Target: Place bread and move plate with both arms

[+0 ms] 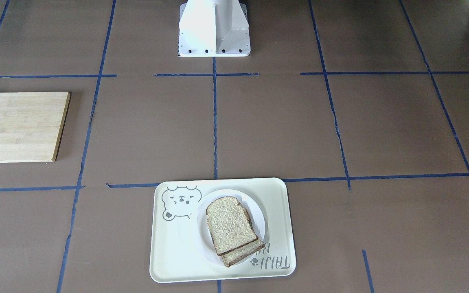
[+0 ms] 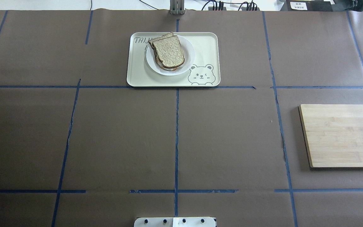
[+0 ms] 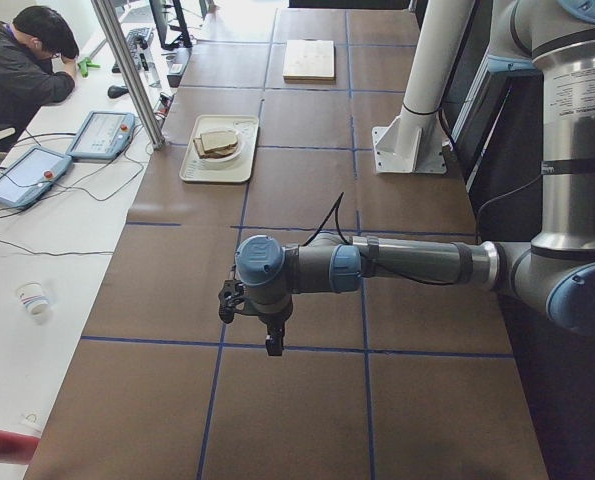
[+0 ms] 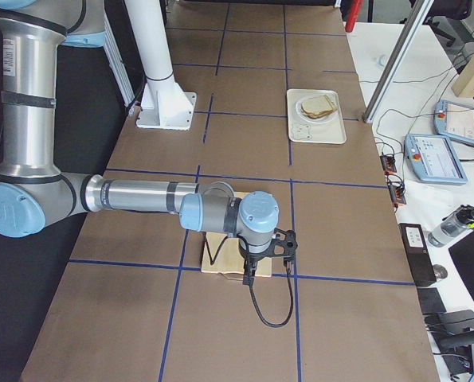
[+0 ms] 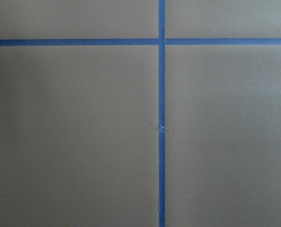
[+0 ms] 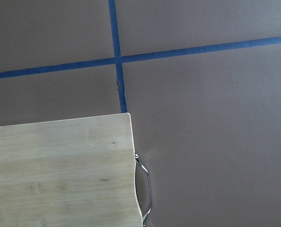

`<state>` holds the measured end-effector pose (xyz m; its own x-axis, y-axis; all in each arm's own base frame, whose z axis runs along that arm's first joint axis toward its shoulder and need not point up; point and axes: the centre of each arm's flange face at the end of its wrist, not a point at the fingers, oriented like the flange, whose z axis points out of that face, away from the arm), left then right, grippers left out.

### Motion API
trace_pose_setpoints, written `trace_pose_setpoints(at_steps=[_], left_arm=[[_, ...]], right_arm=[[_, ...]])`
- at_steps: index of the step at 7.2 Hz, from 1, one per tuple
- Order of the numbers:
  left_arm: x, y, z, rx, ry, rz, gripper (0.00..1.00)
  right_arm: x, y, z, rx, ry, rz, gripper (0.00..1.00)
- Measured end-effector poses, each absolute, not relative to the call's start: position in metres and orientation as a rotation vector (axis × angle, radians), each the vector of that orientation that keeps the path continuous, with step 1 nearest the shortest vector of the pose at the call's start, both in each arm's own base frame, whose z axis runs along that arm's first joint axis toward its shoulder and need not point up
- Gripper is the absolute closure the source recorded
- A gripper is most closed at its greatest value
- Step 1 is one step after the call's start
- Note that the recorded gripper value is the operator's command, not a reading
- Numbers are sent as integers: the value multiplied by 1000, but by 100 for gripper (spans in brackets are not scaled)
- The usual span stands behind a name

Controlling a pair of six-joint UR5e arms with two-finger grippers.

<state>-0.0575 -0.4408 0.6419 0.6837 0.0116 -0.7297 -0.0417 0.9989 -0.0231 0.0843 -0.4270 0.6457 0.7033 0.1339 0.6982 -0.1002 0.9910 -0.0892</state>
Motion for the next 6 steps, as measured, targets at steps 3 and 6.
trace_pose_setpoints(at_steps=[3,6], left_arm=[[-57,-441,643,-41,818,29,0],[-57,-442,642,-38,818,31,0]], right_arm=[[84,-422,644,-48,-773,143,0],[83,-422,654,-61,-763,145,0]])
